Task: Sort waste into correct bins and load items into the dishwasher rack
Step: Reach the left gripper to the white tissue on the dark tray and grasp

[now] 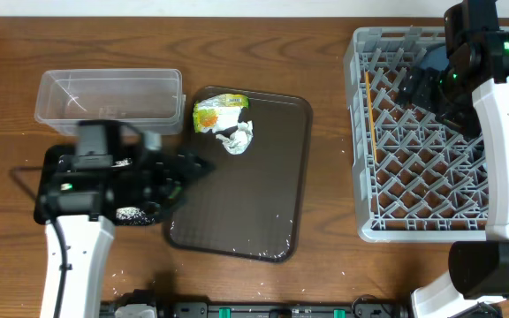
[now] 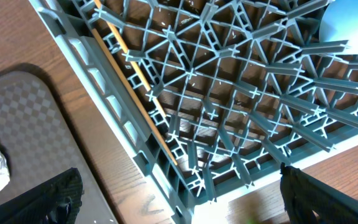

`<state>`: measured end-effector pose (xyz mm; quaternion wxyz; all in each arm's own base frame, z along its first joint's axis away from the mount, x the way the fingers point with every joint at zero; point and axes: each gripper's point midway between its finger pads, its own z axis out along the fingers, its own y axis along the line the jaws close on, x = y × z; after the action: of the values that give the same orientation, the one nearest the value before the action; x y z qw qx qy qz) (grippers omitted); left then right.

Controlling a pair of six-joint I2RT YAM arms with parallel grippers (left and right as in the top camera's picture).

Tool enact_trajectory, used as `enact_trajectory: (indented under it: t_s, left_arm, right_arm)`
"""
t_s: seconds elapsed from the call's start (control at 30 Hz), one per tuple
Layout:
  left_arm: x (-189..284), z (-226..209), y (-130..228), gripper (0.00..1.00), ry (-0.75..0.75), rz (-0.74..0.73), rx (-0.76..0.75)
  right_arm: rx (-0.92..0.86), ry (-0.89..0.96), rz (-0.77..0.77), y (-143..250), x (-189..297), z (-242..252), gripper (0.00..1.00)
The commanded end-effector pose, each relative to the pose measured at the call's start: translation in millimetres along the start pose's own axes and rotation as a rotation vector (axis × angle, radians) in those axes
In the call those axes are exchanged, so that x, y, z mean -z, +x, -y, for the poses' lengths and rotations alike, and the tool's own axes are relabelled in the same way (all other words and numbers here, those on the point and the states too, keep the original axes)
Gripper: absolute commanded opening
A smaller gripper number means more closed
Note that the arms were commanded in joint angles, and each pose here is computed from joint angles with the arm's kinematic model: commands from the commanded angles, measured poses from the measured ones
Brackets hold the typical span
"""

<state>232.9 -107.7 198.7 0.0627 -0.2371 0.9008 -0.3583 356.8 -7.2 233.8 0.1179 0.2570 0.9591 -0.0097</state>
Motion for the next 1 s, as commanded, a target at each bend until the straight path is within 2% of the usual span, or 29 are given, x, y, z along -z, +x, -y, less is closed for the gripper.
enact_trajectory:
  t_s: [0.0, 0.1, 0.27, 0.33, 0.67, 0.97]
  left_arm:
    - [-3, 4, -9, 0.98, -0.135, 0.072, -0.107]
    - [-3, 6, -13, 0.98, -0.27, 0.097, -0.166]
    - [11, -5, -22, 0.98, -0.587, 0.104, -0.261]
    - [9, -7, -27, 0.98, -0.66, 0.117, -0.292]
    - [-22, -11, -43, 0.98, -0.707, 0.093, -0.293]
    - [-58, -4, -69, 0.98, -0.663, 0.138, -0.309]
  right_arm:
    - [0.007, 0.018, 0.002, 0, -2, 1, 0.99]
    - [0.007, 0.018, 0.002, 0, -2, 1, 0.99]
    - [0.007, 0.018, 0.002, 0, -2, 1, 0.99]
    - [0.007, 0.018, 0.002, 0, -2, 1, 0.99]
    - [0.007, 0.018, 0.002, 0, -2, 1, 0.99]
    - [0.007, 0.018, 0.001, 0, -2, 1, 0.99]
